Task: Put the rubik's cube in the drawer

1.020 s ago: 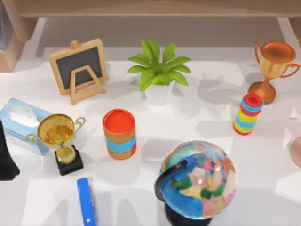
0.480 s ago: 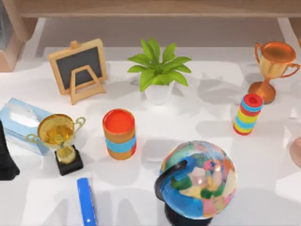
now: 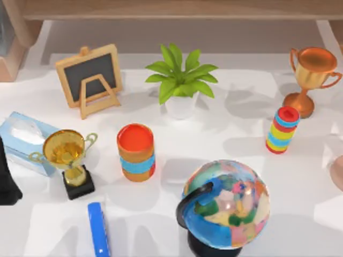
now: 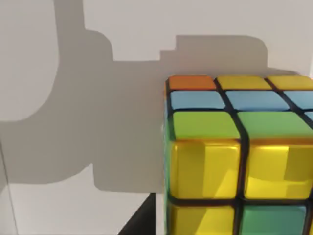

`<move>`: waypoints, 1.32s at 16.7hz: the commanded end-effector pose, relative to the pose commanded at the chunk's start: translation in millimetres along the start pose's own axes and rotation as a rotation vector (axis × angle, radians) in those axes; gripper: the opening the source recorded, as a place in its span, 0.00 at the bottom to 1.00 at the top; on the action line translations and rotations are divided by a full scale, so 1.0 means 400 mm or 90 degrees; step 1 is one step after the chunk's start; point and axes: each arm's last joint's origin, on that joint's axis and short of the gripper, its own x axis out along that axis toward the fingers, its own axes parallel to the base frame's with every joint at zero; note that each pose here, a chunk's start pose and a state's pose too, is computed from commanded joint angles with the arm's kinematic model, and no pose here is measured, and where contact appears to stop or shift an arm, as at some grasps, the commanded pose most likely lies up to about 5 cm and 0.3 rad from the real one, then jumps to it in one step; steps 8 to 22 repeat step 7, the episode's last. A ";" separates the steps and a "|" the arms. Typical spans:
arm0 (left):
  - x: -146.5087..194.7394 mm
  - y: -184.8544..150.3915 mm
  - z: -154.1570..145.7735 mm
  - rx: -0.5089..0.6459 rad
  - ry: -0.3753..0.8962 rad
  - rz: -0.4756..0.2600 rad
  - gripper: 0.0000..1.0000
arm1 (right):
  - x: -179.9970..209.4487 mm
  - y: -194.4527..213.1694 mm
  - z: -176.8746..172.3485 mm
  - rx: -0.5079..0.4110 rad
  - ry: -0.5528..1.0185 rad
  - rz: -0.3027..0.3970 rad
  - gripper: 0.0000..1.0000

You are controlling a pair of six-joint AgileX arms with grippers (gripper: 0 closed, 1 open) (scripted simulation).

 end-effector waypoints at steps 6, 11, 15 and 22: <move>0.000 0.000 0.000 0.000 0.000 0.000 1.00 | 0.000 0.000 0.000 0.000 0.000 0.000 1.00; 0.000 0.000 0.000 0.000 0.000 0.000 1.00 | 0.000 0.000 0.000 0.000 0.000 0.000 1.00; 0.000 0.000 0.000 0.000 0.000 0.000 1.00 | 0.000 0.000 0.000 0.000 0.000 0.000 1.00; 0.000 0.000 0.000 0.000 0.000 0.000 1.00 | 0.000 0.000 0.000 0.000 0.000 0.000 1.00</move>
